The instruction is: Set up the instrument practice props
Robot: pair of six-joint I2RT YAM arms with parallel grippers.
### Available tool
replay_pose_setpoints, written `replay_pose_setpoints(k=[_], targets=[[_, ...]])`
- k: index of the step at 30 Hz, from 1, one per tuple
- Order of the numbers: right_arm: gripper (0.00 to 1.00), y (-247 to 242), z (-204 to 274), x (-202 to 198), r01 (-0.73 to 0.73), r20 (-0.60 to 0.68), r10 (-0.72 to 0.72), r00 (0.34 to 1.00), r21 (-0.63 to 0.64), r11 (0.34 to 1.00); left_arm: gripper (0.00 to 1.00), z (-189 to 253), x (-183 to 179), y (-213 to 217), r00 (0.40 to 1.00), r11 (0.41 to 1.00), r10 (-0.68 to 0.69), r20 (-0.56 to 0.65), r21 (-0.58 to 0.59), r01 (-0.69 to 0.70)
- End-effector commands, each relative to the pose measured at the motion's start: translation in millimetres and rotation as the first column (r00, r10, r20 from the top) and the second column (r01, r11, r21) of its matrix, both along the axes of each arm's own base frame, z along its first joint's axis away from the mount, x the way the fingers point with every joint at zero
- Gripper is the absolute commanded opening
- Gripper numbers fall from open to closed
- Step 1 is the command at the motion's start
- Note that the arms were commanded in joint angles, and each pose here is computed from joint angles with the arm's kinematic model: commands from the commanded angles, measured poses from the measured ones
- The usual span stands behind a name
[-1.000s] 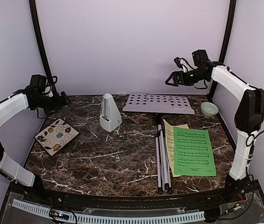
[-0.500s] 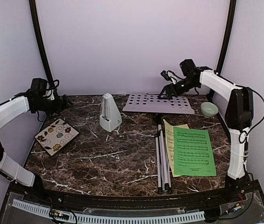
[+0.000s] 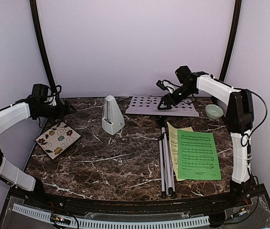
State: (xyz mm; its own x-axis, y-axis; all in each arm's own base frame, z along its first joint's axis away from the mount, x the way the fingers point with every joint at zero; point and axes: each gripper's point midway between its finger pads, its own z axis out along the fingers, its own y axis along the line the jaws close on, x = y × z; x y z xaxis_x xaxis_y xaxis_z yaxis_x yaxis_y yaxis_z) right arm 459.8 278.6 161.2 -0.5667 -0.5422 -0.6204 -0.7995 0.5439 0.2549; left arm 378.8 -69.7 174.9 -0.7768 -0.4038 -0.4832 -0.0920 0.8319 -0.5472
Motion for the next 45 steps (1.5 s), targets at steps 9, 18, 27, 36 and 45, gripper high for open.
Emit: replay_pose_setpoints(k=[9,18,27,36,45], targets=[[0.59,-20.4,-46.7,4.4,-0.007,-0.03,0.005,1.0,-0.097,0.995,0.99,22.1,-4.6,-2.9,0.996,0.999,-0.005,0.087,-0.031,0.007],[0.53,-24.8,-55.5,21.9,0.011,-0.01,-0.012,1.0,-0.109,0.994,0.99,21.3,-15.6,-0.8,0.996,1.0,-0.005,0.094,-0.013,0.006],[0.41,-14.8,-36.0,32.7,0.006,0.055,-0.002,0.999,-0.068,0.998,0.99,22.3,-17.6,1.1,0.995,1.0,0.002,0.099,-0.007,-0.002],[0.33,-15.1,-55.5,2.6,-0.042,-0.009,0.041,0.999,-0.093,0.995,0.99,19.5,-16.7,1.4,0.995,1.0,0.007,0.098,-0.008,-0.006],[0.21,-4.3,-40.0,-10.0,-0.055,-0.006,0.055,0.998,-0.065,0.996,0.99,20.1,-19.2,1.4,0.994,1.0,0.009,0.113,-0.01,-0.008]])
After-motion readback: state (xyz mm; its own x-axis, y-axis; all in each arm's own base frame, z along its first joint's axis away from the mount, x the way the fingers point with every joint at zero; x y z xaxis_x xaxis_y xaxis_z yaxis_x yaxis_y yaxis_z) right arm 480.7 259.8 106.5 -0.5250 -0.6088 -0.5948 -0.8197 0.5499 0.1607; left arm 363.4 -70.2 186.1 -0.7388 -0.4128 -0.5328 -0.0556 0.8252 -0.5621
